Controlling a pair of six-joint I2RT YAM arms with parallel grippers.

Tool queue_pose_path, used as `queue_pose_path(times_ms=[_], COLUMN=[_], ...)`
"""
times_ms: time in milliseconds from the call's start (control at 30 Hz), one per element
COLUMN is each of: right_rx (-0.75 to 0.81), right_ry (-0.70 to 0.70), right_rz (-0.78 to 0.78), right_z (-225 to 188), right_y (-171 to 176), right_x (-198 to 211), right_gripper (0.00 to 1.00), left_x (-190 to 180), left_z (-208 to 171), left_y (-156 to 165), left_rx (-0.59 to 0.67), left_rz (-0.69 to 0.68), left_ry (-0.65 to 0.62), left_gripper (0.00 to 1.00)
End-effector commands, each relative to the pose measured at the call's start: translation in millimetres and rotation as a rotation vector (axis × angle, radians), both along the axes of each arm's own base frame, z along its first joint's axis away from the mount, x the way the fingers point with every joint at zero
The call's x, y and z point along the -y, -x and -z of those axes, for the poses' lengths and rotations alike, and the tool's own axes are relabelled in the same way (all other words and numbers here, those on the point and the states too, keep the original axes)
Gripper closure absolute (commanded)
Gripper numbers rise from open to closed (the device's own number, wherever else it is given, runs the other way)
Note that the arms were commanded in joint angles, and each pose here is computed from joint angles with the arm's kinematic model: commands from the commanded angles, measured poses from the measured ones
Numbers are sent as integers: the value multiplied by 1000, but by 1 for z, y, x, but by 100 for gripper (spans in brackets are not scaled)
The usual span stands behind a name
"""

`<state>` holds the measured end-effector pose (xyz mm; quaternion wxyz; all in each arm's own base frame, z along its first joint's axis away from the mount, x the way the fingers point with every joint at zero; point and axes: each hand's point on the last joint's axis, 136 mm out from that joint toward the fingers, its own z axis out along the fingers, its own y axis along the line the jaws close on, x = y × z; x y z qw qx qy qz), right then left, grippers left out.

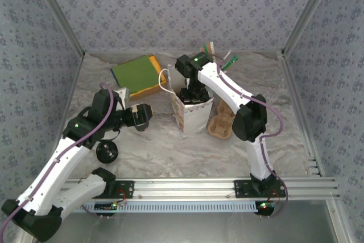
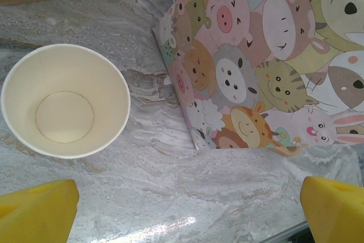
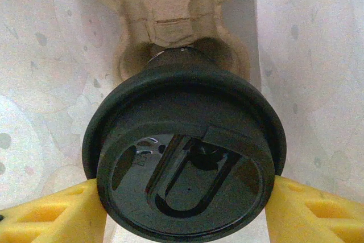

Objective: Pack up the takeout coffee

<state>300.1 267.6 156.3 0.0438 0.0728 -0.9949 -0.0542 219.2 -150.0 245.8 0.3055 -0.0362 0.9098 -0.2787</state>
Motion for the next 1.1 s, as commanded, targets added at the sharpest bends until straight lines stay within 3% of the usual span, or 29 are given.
queue_pose_path(times_ms=[0,1067], right_rx=[-20,-18], right_ry=[8,11], right_rz=[-18,-16], right_z=[4,3], right_y=[3,3], right_x=[1,2], right_gripper=[32,32], left_x=[-1,0], left_z=[-11,-9], left_y=[3,3], left_rx=[33,30], left_rz=[13,11], left_ry=[6,13], left_gripper=[0,1])
